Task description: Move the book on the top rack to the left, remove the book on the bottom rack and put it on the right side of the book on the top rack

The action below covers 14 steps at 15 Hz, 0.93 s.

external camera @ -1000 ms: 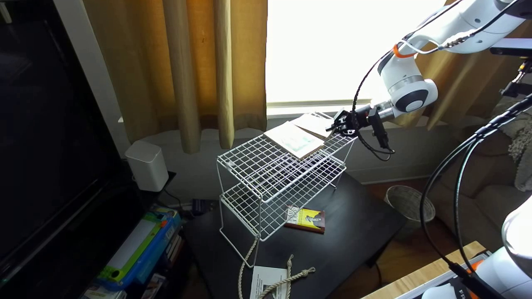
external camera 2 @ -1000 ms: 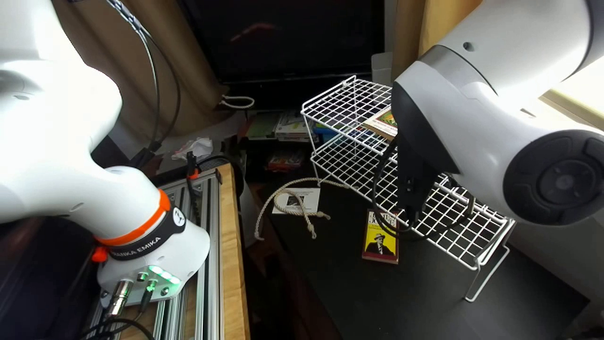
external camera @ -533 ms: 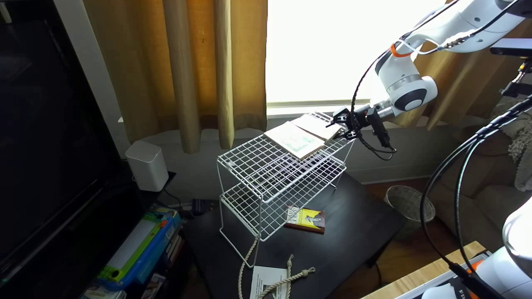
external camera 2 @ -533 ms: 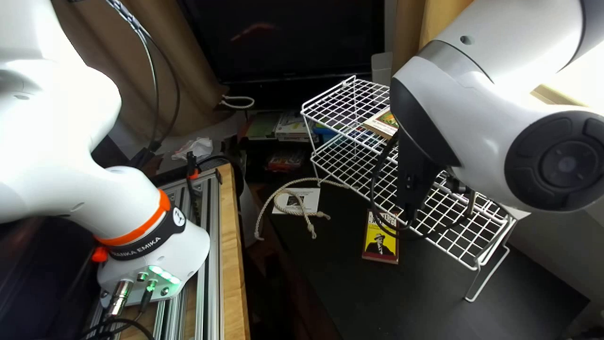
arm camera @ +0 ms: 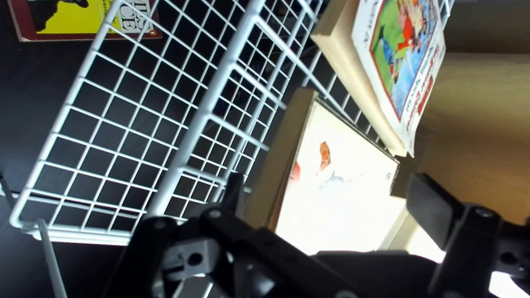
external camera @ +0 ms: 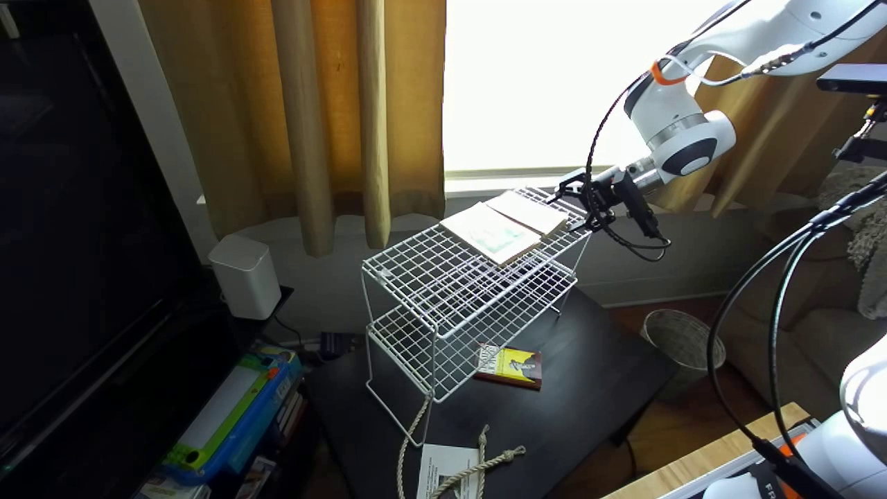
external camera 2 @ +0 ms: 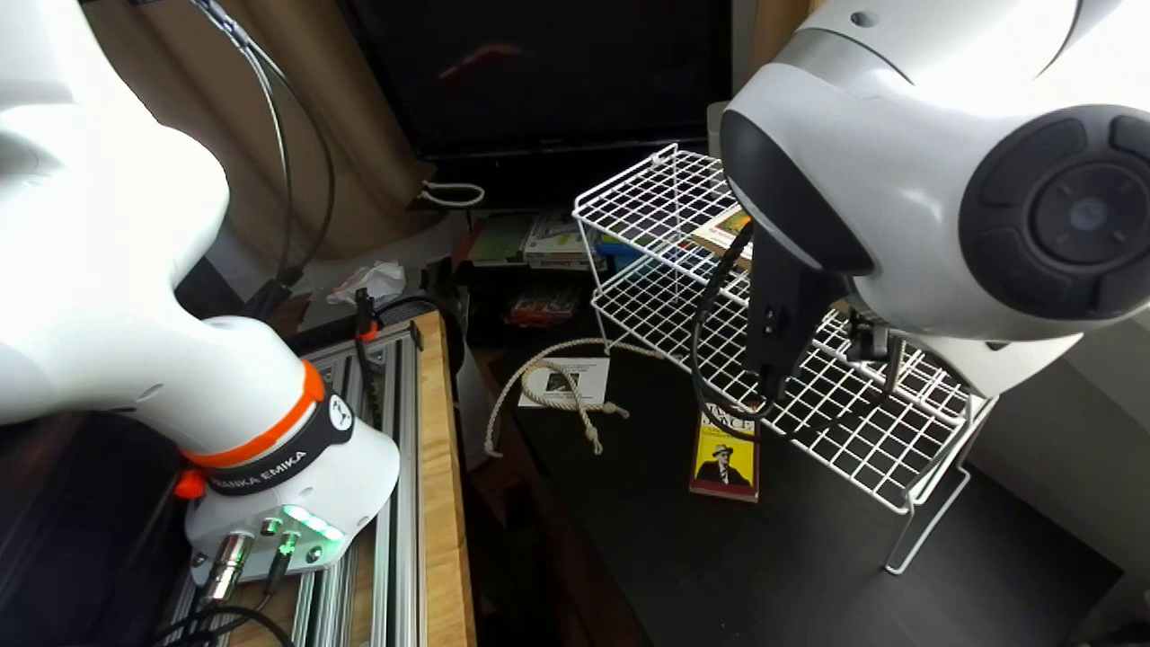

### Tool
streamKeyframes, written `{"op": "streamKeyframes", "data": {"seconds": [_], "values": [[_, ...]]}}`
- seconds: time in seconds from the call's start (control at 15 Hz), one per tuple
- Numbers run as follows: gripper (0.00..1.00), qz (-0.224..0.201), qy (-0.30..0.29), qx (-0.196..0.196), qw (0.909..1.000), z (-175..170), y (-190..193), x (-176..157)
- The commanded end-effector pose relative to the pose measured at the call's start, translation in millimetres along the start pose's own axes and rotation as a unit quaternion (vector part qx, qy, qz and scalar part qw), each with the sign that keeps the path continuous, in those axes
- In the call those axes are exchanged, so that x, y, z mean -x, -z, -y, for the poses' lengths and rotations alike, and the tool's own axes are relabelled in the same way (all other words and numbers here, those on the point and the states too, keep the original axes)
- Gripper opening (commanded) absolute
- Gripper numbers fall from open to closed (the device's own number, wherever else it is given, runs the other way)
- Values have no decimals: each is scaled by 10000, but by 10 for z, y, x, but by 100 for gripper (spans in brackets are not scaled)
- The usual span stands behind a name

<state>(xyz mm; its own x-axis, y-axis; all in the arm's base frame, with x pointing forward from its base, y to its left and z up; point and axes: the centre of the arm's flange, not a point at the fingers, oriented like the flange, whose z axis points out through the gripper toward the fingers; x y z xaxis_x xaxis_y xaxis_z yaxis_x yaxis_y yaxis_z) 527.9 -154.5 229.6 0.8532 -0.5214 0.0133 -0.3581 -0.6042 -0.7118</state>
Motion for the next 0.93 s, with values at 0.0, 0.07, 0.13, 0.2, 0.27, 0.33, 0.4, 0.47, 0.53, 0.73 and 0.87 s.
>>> {"op": "streamKeyframes", "data": {"seconds": [0.0, 0.07, 0.13, 0.2, 0.27, 0.33, 0.4, 0.47, 0.53, 0.73, 0.87], "values": [[100, -40, -140, 238, 9996, 133, 185, 207], [100, -63, -135, 257, 9996, 162, 234, 225], [100, -118, -115, 301, 9994, 197, 284, 249], [100, -153, -76, 340, 9993, 233, 342, 274], [100, -194, -20, 442, 9988, 267, 408, 300], [100, -236, 50, 546, 9982, 306, 468, 326], [100, -337, 221, 763, 9963, 331, 533, 356], [100, -395, 345, 935, 9942, 375, 596, 374], [100, -521, 507, 1157, 9906, 411, 657, 396], [100, -753, 1003, 1684, 9777, 557, 803, 489], [100, -848, 1356, 1903, 9686, 654, 888, 538]]}}
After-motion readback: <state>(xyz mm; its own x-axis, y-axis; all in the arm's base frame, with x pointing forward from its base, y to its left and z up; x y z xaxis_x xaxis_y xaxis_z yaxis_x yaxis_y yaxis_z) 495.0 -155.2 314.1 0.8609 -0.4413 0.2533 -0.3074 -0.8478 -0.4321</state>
